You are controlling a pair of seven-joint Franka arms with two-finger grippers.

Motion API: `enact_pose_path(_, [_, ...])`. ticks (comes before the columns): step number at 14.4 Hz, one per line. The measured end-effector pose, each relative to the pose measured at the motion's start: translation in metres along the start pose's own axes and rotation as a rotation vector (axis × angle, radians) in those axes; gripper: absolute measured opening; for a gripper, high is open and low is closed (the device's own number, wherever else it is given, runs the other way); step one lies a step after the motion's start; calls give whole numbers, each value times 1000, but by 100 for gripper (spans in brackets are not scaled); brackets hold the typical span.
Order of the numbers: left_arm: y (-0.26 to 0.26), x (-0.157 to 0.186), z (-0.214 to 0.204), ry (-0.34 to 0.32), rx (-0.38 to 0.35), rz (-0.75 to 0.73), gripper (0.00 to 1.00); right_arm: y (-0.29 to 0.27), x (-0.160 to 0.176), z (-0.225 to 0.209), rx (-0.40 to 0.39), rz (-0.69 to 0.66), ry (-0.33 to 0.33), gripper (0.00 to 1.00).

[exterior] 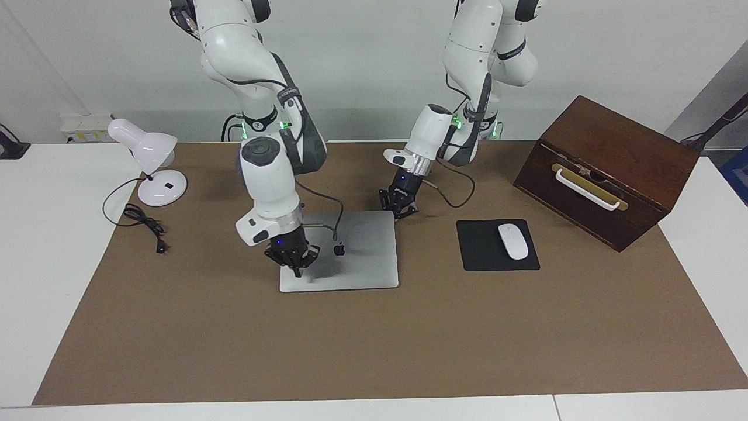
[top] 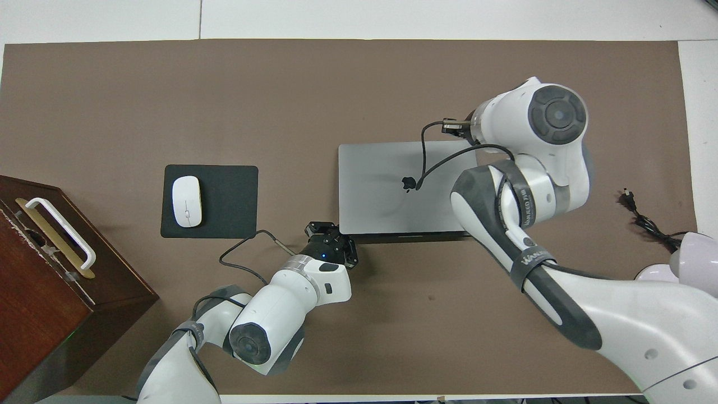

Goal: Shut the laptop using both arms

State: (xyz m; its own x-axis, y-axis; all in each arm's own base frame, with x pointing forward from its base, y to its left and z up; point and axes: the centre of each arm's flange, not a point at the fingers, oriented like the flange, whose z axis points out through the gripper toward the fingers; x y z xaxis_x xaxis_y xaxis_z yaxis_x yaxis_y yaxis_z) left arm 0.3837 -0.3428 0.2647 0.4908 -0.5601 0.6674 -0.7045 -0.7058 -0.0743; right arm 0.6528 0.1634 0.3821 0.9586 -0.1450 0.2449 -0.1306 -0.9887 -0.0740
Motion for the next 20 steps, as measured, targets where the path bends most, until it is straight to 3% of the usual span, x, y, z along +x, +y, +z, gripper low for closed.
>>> enact_pose_path(6, [0,0,0,0,0,0,1,49,44,-73,-67,-173,-15,1])
enact_pose_path(8, [0,0,0,0,0,0,1,52,43,-111,-99,-216,-22,18])
enact_pose_path(10, [0,0,0,0,0,0,1,63,39,-149,-111,-253,-29,22])
enact_pose_path(11, [0,0,0,0,0,0,1,71,37,-165,-117,-267,-32,30])
enact_pose_path(17, [0,0,0,0,0,0,1,143,24,-243,-154,-282,-64,93])
enact_pose_path(18, [0,0,0,0,0,-1,1,147,17,-256,-155,-276,-74,100])
enact_pose_path(20, [-1,0,-1,-5,0,-2,1,149,4,-277,-120,-255,-90,100])
